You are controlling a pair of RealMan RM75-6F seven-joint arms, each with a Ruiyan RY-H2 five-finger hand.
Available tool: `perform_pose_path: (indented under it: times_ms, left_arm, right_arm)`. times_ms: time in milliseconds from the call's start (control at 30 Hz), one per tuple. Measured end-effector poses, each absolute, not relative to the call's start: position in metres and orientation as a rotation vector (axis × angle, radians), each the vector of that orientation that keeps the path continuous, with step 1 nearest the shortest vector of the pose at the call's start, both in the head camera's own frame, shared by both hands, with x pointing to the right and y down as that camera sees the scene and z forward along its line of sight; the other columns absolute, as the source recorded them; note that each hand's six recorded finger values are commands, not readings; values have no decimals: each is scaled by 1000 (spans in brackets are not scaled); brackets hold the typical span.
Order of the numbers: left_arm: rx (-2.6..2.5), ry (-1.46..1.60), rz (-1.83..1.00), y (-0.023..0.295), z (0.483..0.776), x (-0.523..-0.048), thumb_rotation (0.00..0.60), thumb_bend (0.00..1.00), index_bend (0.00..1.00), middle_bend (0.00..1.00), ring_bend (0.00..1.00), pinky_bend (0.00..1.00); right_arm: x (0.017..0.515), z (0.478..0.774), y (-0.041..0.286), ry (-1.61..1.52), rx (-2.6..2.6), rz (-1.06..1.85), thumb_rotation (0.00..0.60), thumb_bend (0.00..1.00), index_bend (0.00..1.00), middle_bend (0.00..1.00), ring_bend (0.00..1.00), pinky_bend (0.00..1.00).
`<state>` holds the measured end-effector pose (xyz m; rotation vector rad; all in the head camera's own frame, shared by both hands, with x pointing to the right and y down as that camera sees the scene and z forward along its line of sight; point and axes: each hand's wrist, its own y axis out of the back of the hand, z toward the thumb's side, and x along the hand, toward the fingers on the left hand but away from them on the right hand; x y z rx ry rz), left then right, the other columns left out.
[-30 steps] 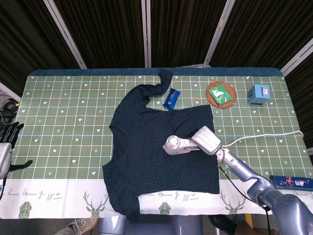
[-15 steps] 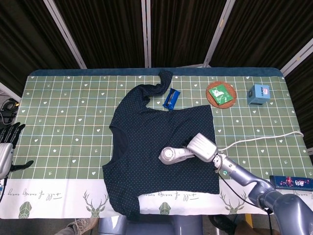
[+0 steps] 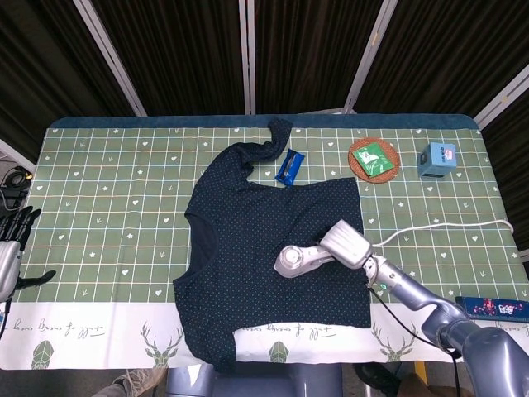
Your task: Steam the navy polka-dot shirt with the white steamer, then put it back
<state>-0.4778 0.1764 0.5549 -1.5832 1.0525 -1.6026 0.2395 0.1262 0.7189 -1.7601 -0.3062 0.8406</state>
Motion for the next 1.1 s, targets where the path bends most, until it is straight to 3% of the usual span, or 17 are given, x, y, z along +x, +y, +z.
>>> perform_pose_path:
  times_ms: [600,1100]
  left_arm:
    - [-1586,1052,-1600,177,555,-477,600,0,0,0,0,0]
    - [-1584,1048,-1599,177,555,-476,600,0,0,0,0,0]
  right_arm:
    - [290,722,118,-298,-1701,938,600,753,759,710,692,913]
    - [250,724,124,-343,-1837,834,600,752,759,710,692,912]
